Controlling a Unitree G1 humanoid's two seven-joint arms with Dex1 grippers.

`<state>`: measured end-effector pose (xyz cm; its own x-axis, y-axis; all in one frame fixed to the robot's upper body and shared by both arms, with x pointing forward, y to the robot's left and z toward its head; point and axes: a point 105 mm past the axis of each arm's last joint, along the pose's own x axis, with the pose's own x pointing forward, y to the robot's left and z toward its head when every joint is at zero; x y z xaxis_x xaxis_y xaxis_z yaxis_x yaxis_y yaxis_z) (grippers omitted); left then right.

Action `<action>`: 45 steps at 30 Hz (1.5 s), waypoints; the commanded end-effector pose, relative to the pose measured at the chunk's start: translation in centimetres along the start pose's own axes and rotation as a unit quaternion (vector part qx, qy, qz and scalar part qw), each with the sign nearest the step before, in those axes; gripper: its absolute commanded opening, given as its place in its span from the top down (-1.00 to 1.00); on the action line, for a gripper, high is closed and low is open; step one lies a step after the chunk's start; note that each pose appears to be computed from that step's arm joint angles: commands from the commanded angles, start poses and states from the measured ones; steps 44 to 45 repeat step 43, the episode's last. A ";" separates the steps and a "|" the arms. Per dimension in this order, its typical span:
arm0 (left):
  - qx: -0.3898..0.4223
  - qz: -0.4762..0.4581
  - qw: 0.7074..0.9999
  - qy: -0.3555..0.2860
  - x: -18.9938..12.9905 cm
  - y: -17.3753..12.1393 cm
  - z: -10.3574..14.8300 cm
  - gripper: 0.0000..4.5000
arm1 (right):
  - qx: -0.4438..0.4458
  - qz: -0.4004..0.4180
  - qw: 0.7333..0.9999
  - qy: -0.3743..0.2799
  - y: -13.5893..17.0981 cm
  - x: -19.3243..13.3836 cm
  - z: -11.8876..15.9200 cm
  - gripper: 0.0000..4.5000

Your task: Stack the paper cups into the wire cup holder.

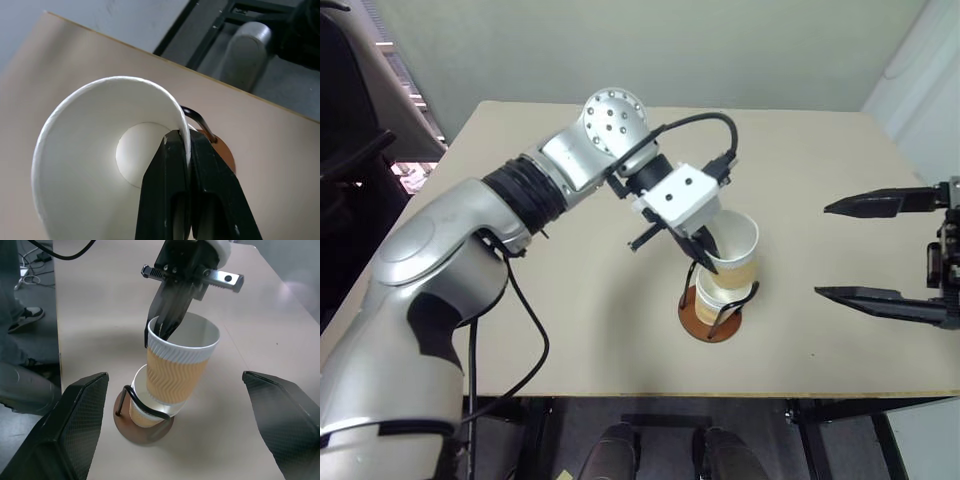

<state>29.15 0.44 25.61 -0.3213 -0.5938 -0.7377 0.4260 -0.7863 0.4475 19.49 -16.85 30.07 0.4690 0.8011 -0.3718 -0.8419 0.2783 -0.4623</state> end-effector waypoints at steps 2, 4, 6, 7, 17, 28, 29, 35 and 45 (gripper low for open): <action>0.025 -0.026 0.998 0.041 -0.2 0.1 -0.5 0.72 | -0.020 -0.014 1.000 -0.002 -0.2 -0.4 0.7 -0.99; 0.026 -0.029 0.998 0.042 0.1 0.0 -0.7 0.41 | -0.020 -0.013 1.000 -0.003 -0.2 -0.3 0.6 -0.99; 0.028 -0.030 0.998 0.041 0.4 0.0 -0.9 0.07 | -0.020 -0.012 1.000 -0.003 -0.2 -0.1 0.5 -0.99; 0.029 -0.029 0.998 0.040 0.5 0.0 -0.9 -0.10 | -0.019 -0.012 1.000 -0.004 -0.2 -0.1 0.5 -0.99; -0.026 0.117 0.993 -0.020 -3.0 2.3 -0.5 -0.99 | 0.011 -0.013 1.000 -0.004 -2.0 1.2 -2.2 -0.99; -0.323 0.247 0.913 0.004 -10.8 -12.4 -3.9 -0.99 | 0.050 0.068 0.996 0.022 -2.3 1.1 -6.3 -0.99; -0.346 0.256 0.903 0.013 -11.3 -14.0 -3.6 -0.99 | 0.045 0.072 0.996 0.020 -2.6 0.8 -6.1 -0.99; -0.388 0.294 0.873 0.025 -11.8 -16.3 -2.8 -0.99 | 0.037 0.076 0.996 0.026 -4.2 0.3 -6.5 -0.99; -0.409 0.324 0.853 0.031 -11.4 -17.3 -2.6 -0.99 | 0.024 0.110 0.993 0.018 -4.7 1.7 -6.7 -0.99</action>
